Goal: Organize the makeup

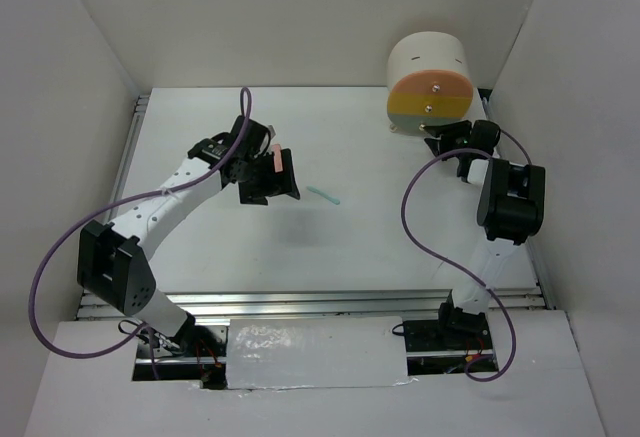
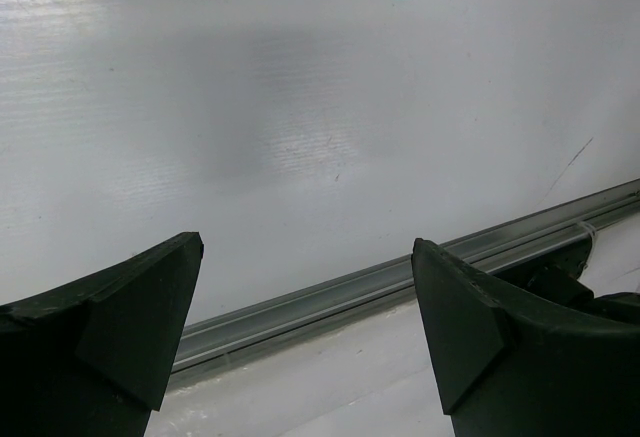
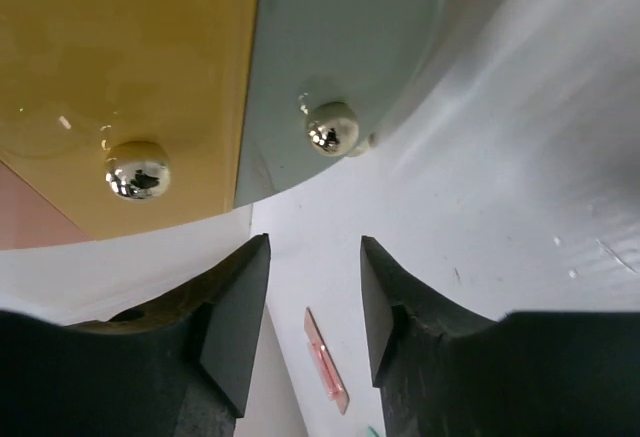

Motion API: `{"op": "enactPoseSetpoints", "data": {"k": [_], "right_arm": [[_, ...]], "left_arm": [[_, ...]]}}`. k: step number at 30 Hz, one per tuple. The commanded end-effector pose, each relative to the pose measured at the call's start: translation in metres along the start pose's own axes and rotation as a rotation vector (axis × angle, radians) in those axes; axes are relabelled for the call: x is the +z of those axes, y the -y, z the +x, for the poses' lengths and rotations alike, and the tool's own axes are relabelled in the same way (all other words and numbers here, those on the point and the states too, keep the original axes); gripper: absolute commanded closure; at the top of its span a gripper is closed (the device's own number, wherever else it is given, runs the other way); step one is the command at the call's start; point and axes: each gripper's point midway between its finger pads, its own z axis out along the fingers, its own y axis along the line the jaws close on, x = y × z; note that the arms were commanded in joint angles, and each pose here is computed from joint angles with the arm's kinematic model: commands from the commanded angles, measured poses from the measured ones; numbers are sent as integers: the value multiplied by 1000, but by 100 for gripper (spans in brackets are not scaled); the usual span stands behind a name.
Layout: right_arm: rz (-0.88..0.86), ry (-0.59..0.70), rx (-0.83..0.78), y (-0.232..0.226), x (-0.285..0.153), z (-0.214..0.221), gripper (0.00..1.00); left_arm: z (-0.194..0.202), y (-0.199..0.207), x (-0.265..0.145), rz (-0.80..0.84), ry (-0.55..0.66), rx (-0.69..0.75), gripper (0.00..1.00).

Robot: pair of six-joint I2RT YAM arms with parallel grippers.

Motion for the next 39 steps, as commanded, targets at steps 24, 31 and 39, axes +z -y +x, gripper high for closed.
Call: {"op": "enactPoseSetpoints", "data": {"k": [24,31,39], "right_arm": [[-110,-22,-2,-4,52,-12,48],[-105,-24,4,-1,62,-15,54],[-123,-28,17,1,65,-15,75]], "left_arm": [[9,-7,-17,-25,0,-27,1],[5,-4,-15,-28,-13,-15,0],[3,-4,-9,-40,-38,-5,1]]}}
